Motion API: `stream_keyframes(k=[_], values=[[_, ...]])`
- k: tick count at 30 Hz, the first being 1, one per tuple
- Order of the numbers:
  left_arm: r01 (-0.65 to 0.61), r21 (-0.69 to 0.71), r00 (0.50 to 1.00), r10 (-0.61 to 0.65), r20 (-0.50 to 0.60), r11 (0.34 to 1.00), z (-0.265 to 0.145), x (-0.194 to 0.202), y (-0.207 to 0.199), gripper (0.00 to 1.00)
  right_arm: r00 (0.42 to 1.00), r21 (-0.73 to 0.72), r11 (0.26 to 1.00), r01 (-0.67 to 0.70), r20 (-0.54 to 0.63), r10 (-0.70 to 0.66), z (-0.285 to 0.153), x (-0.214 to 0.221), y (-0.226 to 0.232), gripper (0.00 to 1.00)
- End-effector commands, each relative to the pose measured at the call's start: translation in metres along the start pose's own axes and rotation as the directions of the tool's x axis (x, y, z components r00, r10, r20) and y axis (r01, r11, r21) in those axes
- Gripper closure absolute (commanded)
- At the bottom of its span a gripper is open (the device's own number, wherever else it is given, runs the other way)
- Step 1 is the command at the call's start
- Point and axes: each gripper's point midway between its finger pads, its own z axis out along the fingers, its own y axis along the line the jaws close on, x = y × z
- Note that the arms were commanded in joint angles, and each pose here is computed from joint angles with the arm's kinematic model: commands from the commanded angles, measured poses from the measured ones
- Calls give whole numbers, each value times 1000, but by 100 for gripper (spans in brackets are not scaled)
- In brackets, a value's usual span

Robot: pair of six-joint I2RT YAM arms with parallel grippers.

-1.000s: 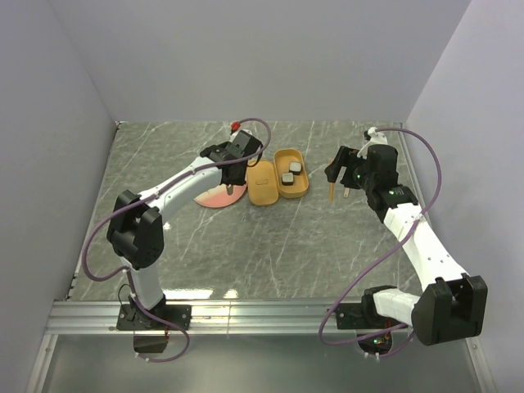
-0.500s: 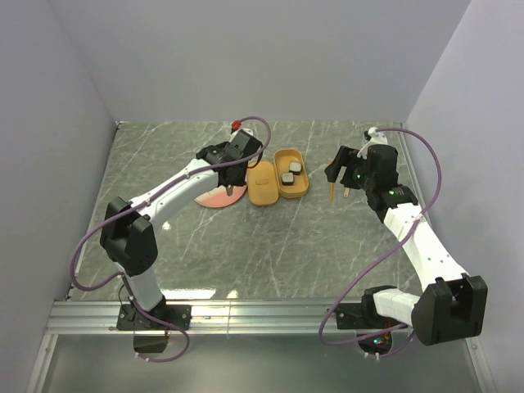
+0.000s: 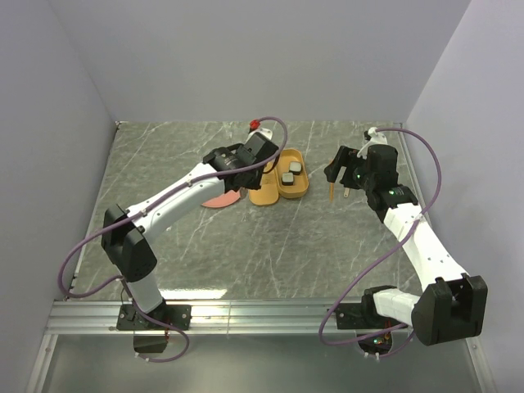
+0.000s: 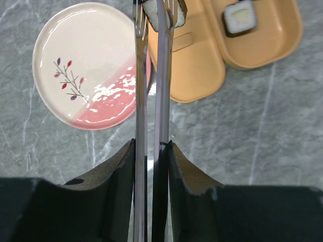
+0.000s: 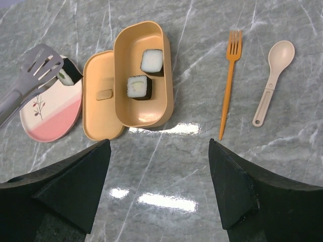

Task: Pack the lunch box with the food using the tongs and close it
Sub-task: Place the food into the lunch box

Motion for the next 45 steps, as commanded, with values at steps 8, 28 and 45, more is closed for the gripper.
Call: stream_keyframes(k=[8,28,45], values=[[-12,188,996,-4,89,982,-64,-28,-55,74,1000,-14,1000,-3,22,4,3,-6,2,15],[-111,247,993,117,-7,963,-34,0,-88,74,1000,1,1000,-6,18,6,0,-1,-2,15],[-126,240,991,132,-8,963,-17,-1,-99,75,1000,5,1000,0,32,0,-5,-2,-3,15]])
